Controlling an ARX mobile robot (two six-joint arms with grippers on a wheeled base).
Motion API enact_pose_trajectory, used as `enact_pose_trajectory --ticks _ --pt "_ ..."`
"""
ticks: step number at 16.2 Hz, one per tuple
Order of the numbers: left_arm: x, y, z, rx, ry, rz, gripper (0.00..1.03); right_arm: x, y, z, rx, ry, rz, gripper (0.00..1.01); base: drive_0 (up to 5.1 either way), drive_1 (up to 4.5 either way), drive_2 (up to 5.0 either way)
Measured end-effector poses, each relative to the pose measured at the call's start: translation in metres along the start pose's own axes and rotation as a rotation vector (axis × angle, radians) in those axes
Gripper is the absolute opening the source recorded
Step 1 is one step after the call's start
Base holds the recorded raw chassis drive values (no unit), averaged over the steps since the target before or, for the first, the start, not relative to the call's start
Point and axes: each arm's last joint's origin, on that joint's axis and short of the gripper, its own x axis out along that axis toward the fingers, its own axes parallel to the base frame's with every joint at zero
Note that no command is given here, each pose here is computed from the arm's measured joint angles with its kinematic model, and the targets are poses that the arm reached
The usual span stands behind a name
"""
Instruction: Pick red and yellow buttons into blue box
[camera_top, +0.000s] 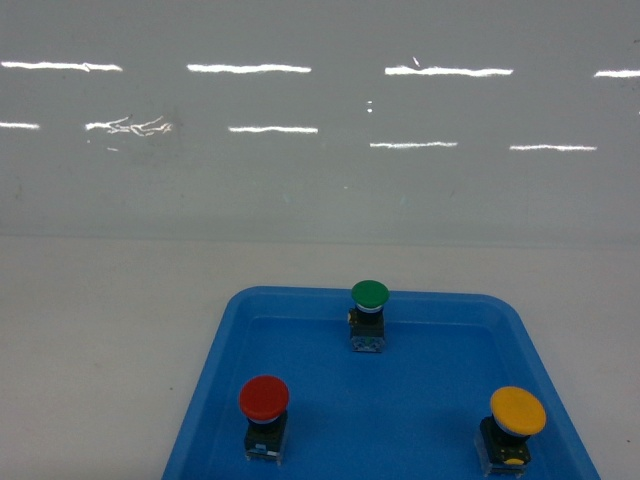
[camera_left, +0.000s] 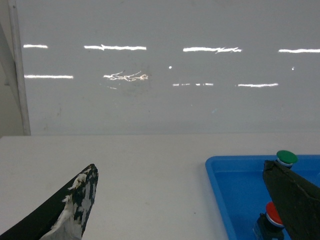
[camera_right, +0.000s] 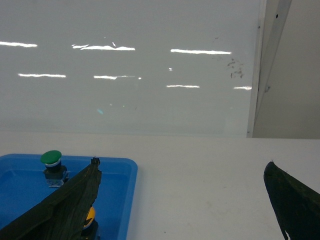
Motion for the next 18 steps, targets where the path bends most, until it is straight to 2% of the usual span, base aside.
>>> enact_pose_trajectory --ticks 2,3,5,6,8,9,10,11,12,13,15,18 --pt "0.0 0.01 0.002 -0.017 -0.016 0.041 0.98 0.003 0.014 0.003 -0.022 -0.024 0.061 0.98 0.0 0.0 0.0" --pt "0.007 0.006 0.005 -0.012 -0.027 -0.013 0.98 0.012 0.022 0.003 -0.042 -0.011 0.091 0.98 0.0 0.0 0.0" --pt "0.023 -0.004 0.004 0.0 0.0 -0.054 0.98 0.028 0.031 -0.001 -0.065 0.015 0.115 0.98 0.0 0.0 0.0" --pt "0.033 -0.011 0.004 0.014 0.026 -0.076 0.98 0.037 0.035 -0.006 -0.081 0.044 0.127 0.98 0.0 0.0 0.0" --pt "0.06 -0.033 0.02 0.04 0.038 -0.146 0.98 0.06 0.043 -0.015 -0.114 0.111 0.175 0.98 0.0 0.0 0.0" --pt "0.076 -0.044 0.027 0.057 0.043 -0.166 0.98 0.075 0.047 -0.015 -0.118 0.132 0.198 0.98 0.0 0.0 0.0" --pt "0.092 -0.054 0.027 0.078 0.094 -0.187 0.98 0.091 0.052 -0.018 -0.132 0.177 0.222 0.98 0.0 0.0 0.0" --pt "0.108 -0.063 0.018 0.106 0.166 -0.185 0.98 0.105 0.057 -0.025 -0.14 0.214 0.234 0.98 0.0 0.0 0.0" --pt "0.12 -0.067 0.008 0.125 0.239 -0.187 0.98 0.116 0.064 -0.034 -0.155 0.283 0.267 0.98 0.0 0.0 0.0" --pt "0.124 -0.069 0.001 0.151 0.268 -0.192 0.98 0.118 0.068 -0.038 -0.173 0.302 0.279 0.98 0.0 0.0 0.0" --pt "0.124 -0.069 0.0 0.169 0.267 -0.194 0.98 0.117 0.069 -0.033 -0.201 0.267 0.252 0.98 0.0 0.0 0.0" --pt "0.124 -0.069 0.001 0.174 0.26 -0.195 0.98 0.117 0.069 -0.033 -0.211 0.264 0.25 0.98 0.0 0.0 0.0"
